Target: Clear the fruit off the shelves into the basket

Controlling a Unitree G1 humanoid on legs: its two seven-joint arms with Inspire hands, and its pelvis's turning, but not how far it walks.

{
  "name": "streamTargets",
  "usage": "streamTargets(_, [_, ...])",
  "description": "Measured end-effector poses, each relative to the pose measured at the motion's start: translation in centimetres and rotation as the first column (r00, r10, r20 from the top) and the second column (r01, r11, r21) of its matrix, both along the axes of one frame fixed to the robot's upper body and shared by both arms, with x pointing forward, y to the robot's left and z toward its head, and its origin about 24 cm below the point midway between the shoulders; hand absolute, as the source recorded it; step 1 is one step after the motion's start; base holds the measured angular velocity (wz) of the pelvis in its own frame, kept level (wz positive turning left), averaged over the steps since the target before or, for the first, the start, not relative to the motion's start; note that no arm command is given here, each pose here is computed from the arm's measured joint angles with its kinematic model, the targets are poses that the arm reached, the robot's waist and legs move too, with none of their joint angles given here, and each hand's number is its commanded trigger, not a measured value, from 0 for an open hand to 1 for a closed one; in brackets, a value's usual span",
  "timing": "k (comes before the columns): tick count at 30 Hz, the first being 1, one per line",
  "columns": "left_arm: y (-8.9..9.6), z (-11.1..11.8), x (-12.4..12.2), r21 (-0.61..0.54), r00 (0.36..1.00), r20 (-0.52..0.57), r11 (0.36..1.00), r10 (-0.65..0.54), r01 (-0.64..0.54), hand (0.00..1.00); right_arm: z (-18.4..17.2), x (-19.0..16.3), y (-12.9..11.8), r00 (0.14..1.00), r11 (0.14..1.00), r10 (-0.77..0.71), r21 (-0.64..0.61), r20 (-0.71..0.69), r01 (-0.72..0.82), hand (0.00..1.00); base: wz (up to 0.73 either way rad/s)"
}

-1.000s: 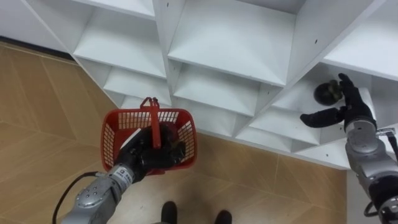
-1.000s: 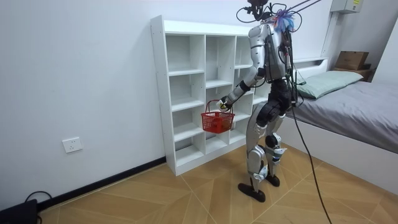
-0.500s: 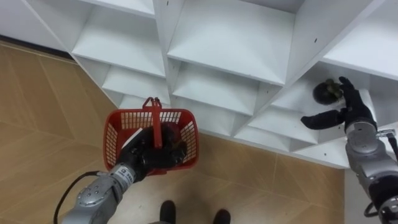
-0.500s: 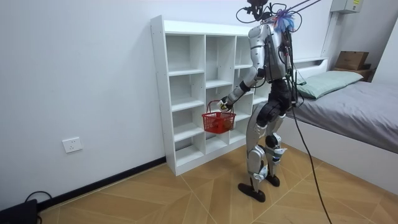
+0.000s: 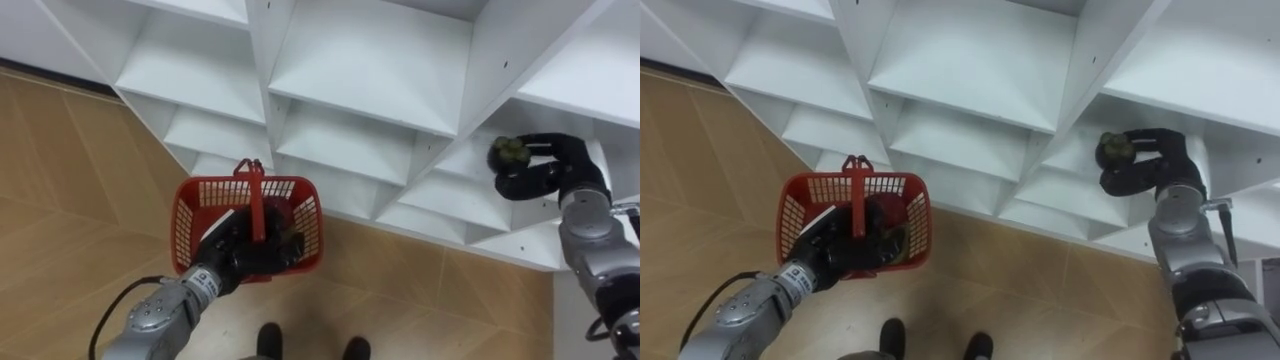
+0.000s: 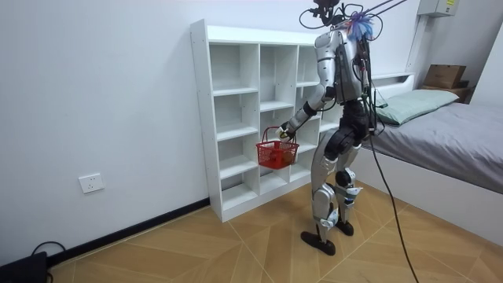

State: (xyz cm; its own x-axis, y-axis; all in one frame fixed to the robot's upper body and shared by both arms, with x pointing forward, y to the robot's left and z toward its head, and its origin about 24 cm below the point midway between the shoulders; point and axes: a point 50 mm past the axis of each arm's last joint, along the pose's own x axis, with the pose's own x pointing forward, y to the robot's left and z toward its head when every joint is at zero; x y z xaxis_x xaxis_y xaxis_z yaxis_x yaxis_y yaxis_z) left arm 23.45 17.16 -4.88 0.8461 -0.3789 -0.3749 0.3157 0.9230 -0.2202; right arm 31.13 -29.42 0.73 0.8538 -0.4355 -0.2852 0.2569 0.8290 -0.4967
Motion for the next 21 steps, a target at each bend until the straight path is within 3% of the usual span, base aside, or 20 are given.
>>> streamTargets(15, [-0.36,-0.10,0.07,-0.029,0.999,-0.017,0.999,0.028,-0.029,1.00,-0.22,-0.14,-0.21,0.986,0.947,-0.156,0.292,0.061,0.132,1.00,0.00])
streamTargets(21, [-0.48,0.08,0.29,-0.032,1.000,-0.009,0.999,0.026,-0.026,1.00,-0.45,-0.19,-0.01,0.982,0.924,-0.178,0.354,0.062,0.145,1.00,0.00])
